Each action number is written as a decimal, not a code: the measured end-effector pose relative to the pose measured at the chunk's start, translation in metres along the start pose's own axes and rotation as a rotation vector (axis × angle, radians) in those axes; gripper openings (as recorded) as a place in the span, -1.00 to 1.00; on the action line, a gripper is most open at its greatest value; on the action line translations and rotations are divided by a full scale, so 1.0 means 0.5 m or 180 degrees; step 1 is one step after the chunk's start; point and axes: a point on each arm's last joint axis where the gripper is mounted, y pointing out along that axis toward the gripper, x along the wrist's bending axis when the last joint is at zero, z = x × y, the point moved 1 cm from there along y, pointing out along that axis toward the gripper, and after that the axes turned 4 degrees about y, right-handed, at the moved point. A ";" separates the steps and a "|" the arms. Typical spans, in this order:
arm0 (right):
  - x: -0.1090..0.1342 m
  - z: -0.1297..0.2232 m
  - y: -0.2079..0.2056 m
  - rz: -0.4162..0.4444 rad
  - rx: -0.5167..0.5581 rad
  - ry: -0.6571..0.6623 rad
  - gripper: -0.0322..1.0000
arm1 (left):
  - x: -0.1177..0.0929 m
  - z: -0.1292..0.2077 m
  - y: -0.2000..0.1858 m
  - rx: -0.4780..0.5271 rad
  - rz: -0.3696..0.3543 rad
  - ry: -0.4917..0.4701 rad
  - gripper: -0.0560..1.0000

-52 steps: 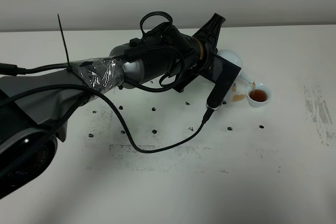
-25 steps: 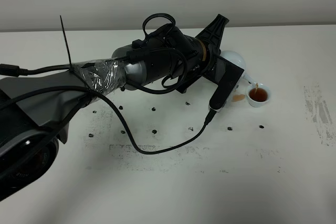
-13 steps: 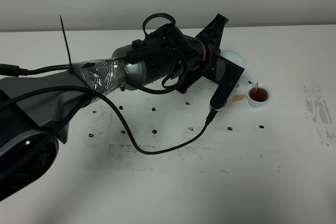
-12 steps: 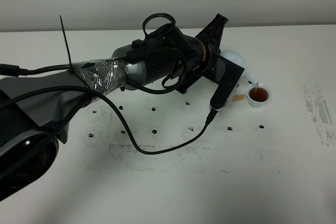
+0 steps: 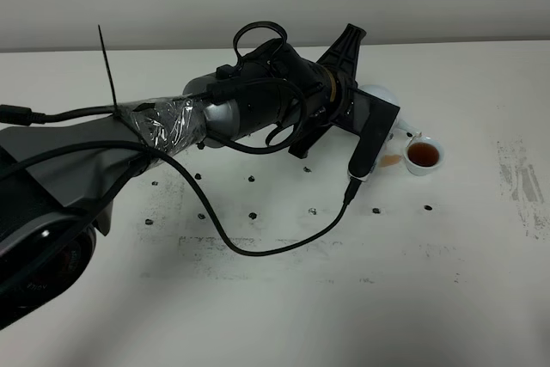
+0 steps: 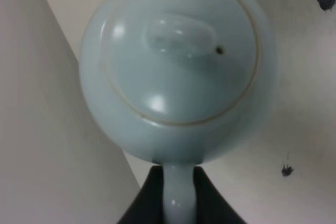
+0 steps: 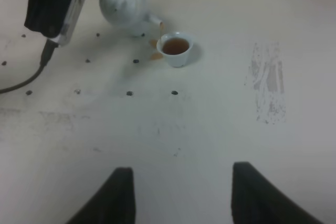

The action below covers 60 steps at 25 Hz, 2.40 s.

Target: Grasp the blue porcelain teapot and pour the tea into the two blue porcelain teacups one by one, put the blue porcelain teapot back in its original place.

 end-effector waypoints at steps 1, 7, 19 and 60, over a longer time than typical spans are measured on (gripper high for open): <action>0.000 0.000 0.000 0.0000 0.0000 0.0000 -0.08 | 0.000 -0.001 0.000 -0.0010 0.0004 -0.0085 -0.76; 0.000 0.000 0.000 0.0000 0.0000 0.0000 -0.08 | -0.001 -0.009 -0.005 -0.0105 0.0070 -0.0780 -0.76; 0.000 0.000 0.000 0.0000 0.0000 0.0000 -0.08 | -0.002 -0.062 -0.080 -0.0125 0.0636 -0.1856 -0.76; 0.000 0.000 0.000 0.0000 0.0000 0.0000 -0.08 | -0.031 0.002 -0.065 -0.0042 0.1015 -0.1863 -0.76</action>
